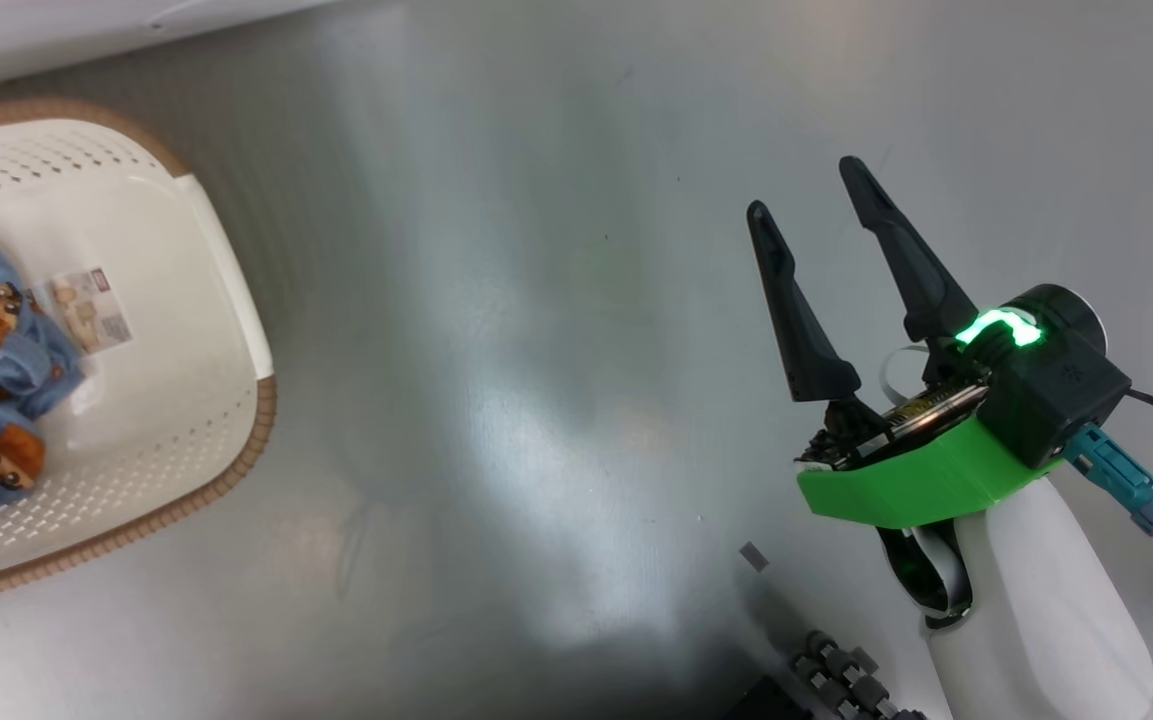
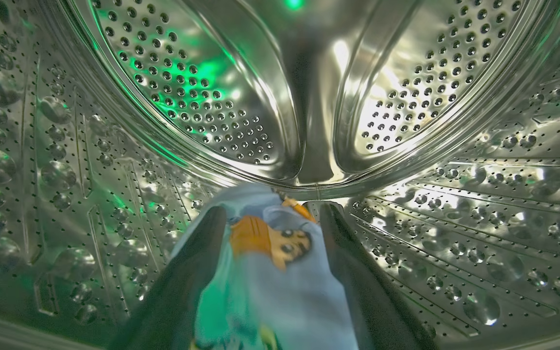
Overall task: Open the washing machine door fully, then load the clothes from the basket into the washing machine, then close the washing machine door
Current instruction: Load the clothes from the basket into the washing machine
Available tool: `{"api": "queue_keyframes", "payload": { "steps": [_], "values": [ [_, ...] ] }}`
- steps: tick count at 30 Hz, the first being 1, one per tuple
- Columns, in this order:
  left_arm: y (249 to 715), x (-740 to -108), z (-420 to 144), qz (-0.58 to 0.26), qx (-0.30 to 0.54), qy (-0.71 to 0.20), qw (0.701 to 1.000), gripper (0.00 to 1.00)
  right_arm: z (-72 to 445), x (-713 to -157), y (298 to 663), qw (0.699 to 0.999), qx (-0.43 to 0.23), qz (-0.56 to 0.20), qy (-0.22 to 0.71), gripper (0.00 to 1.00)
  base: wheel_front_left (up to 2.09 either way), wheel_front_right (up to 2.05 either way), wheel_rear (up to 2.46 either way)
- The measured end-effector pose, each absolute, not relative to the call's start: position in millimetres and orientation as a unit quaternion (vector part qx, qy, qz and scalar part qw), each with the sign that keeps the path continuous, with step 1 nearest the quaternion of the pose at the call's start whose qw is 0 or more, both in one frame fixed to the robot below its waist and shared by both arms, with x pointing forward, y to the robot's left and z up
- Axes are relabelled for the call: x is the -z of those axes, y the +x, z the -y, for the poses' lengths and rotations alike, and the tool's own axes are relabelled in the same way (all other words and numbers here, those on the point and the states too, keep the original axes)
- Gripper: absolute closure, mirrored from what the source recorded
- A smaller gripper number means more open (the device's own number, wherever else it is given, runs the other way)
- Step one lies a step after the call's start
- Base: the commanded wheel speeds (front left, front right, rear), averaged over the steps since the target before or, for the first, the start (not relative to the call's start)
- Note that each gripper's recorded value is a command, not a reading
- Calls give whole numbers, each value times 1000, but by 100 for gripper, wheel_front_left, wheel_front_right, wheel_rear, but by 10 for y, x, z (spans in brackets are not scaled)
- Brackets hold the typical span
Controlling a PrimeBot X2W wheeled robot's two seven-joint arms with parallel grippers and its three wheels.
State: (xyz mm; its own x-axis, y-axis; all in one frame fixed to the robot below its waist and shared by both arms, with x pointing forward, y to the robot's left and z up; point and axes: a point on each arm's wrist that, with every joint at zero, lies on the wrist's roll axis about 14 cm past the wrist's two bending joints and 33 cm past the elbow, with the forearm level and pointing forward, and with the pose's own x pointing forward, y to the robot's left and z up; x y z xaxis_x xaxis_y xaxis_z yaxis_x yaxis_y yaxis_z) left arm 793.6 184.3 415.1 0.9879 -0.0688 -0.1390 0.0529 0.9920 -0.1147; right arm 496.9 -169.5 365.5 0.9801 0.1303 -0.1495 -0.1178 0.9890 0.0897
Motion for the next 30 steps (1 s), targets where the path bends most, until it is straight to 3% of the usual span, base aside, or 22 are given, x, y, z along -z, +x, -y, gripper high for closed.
{"api": "queue_keyframes", "payload": {
  "steps": [6,16,30],
  "values": [
    [7823,-4195,-1833,-59,36,-48,996,0,1701,-3755,4983,995,-61,-66,40,0,0,0,0],
    [7206,-4077,-1770,-50,52,-44,996,0,1720,-3997,4863,996,-54,-51,41,0,0,0,0],
    [5812,-4534,-1823,20,26,-52,998,0,1732,-4342,4552,998,-46,-31,33,0,0,0,0]
  ]
}}
